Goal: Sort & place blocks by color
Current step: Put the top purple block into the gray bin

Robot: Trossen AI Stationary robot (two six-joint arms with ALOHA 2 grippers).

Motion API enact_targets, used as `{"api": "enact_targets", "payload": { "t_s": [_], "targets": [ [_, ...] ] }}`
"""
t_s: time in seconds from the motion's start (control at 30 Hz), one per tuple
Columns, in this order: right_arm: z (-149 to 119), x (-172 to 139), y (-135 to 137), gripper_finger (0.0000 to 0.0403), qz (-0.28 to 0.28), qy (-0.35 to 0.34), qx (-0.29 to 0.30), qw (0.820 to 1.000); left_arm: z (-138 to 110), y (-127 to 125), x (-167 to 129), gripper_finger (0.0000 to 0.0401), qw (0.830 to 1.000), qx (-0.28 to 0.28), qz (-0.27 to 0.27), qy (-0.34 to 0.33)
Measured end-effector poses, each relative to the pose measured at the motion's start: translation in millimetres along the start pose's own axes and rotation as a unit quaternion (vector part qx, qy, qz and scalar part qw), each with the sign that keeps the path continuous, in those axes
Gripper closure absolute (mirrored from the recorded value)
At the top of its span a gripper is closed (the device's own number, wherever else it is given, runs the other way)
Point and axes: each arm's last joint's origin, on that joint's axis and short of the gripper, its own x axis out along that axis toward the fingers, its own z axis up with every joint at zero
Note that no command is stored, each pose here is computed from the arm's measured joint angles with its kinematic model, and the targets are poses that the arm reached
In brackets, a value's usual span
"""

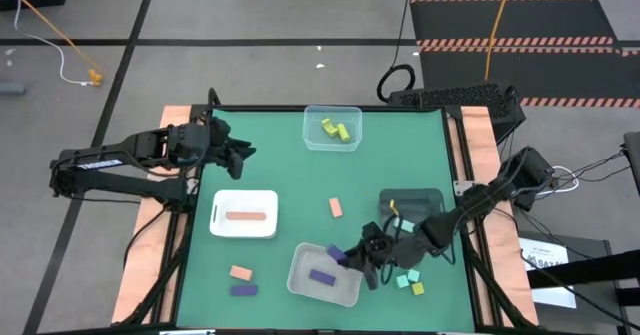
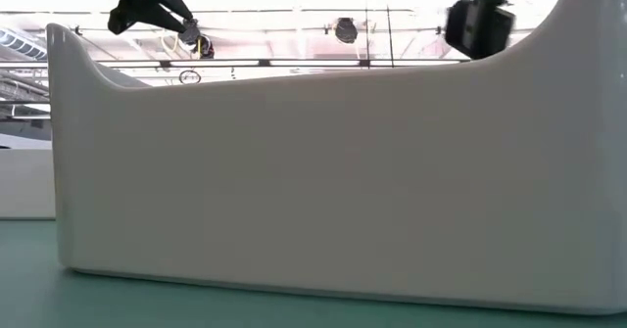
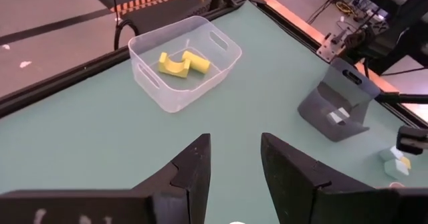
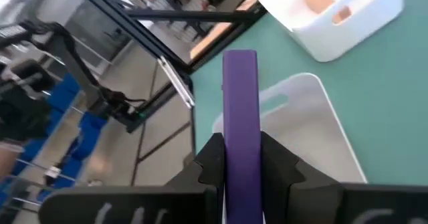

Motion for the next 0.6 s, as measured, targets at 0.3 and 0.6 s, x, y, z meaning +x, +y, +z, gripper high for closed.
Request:
{"api": "enact_targets", "payload": {
  "t_s": [0.3,0.6],
  "targets": [
    [-15,5,-10,0.0366,-0.043,0.032,-0.039,0.998,-2,-5,22,0.027,0.999,0.001,0.028,0.025],
    [-28,33,-7,0.0366,-0.037,0.077,-0.063,0.994,-9,-11,51,0.027,0.996,-0.001,0.059,0.071]
  ]
}}
